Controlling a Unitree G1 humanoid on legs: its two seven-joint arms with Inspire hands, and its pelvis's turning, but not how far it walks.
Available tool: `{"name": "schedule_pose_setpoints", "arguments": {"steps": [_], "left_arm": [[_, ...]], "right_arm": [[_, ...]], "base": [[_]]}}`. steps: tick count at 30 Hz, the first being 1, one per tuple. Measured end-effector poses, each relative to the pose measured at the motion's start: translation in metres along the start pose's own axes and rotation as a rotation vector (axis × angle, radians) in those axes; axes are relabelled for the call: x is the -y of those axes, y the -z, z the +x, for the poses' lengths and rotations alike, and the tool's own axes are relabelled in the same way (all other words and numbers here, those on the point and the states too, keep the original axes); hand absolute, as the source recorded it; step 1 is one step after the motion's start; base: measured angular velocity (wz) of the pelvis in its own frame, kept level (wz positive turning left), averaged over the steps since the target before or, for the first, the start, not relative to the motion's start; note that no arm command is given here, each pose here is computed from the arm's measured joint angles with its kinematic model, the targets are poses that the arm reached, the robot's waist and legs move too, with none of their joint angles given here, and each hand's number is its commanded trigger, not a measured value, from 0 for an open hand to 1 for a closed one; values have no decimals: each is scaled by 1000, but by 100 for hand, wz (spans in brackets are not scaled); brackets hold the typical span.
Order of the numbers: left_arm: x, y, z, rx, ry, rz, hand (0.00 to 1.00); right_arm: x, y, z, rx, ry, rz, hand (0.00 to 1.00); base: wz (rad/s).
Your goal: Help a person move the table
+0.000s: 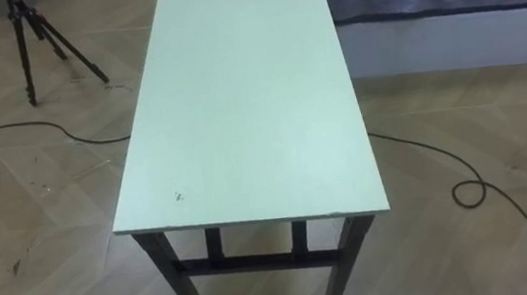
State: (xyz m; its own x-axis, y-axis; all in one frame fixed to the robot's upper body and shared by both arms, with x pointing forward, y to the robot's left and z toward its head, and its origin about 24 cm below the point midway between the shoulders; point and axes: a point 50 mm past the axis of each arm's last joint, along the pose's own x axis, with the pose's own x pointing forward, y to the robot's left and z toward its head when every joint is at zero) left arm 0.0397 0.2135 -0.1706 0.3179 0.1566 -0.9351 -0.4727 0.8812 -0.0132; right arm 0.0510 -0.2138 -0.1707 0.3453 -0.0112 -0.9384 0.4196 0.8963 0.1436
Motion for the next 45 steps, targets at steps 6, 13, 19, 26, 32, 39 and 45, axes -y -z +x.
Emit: {"name": "schedule_pose_setpoints", "arguments": {"steps": [6,13,19,26,32,39,45], "left_arm": [[13,-19,1,82,112,-79,0],[35,-36,-6,189,279,-183,0],[60,-46,-24,269,485,-320,0],[80,-58,-51,327,723,-451,0],[102,-61,-68,320,874,-511,0],[111,-81,-83,372,978,-557,0],[116,-95,-86,389,1022,-601,0]], "right_arm": [[-13,-32,-1,165,-128,64,0],[-34,-48,-8,278,-273,74,0],[-59,-49,-24,365,-447,119,0],[-84,-51,-45,417,-689,216,0],[-102,-50,-51,406,-790,171,0],[-114,-70,-65,472,-919,180,0],[-113,-77,-66,473,-929,153,0]], "base": [[0],[1],[4],[-1],[1],[-2],[-2]]}}
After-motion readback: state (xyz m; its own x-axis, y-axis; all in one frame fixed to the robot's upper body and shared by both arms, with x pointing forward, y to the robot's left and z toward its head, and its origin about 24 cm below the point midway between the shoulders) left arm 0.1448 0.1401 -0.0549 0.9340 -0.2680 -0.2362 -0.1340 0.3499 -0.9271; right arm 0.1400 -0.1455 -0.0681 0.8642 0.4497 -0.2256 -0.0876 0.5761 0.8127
